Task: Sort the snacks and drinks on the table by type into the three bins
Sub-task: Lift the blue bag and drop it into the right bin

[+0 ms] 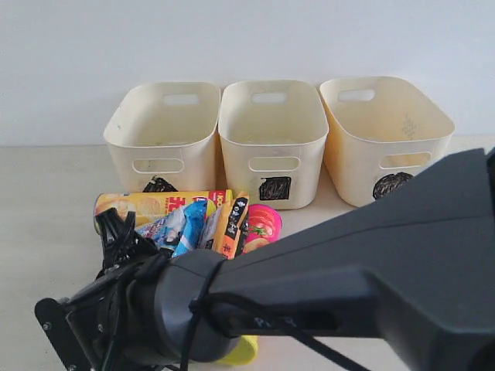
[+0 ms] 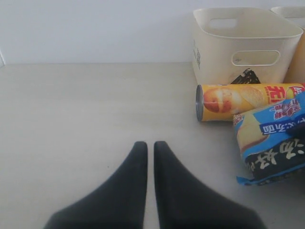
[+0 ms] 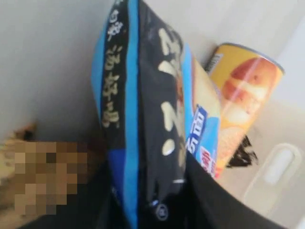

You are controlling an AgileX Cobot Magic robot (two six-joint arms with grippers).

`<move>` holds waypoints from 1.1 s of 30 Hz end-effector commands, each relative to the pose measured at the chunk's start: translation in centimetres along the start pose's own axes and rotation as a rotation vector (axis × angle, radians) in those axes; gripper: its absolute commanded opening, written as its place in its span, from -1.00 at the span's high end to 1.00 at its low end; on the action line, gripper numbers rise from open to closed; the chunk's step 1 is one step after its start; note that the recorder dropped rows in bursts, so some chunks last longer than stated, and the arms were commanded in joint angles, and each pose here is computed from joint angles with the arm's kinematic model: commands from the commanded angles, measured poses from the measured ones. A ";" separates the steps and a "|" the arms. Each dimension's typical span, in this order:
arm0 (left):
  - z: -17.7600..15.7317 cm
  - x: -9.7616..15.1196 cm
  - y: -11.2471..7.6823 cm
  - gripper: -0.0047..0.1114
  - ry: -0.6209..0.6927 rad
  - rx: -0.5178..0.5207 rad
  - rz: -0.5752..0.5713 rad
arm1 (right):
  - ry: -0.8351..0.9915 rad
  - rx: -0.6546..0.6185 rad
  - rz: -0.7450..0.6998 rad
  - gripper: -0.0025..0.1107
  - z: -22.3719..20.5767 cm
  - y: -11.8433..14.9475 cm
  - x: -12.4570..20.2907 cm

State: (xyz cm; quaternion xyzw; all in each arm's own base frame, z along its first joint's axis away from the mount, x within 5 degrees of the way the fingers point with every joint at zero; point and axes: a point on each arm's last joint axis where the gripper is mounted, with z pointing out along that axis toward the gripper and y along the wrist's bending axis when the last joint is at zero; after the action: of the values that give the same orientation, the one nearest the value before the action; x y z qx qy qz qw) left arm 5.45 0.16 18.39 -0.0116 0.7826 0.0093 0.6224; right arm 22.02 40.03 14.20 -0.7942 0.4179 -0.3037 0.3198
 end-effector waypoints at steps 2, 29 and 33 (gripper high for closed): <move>-0.1 -0.3 0.0 0.84 -0.021 0.002 -0.015 | -0.041 0.110 0.049 0.96 -4.3 -3.4 0.1; -0.1 -0.3 0.0 0.84 -0.021 0.002 -0.015 | 0.013 0.335 1.036 0.96 -10.4 -3.6 26.8; -0.1 -0.3 0.0 0.84 -0.021 0.002 -0.015 | 0.000 0.324 1.241 0.96 -9.8 -3.3 32.0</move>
State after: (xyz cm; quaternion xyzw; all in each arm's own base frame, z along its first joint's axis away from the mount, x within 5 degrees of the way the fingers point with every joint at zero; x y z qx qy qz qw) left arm 5.45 0.16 18.39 -0.0116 0.7826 0.0093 0.6224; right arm 30.40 12.96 28.38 -0.3764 0.7428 -0.1428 0.5350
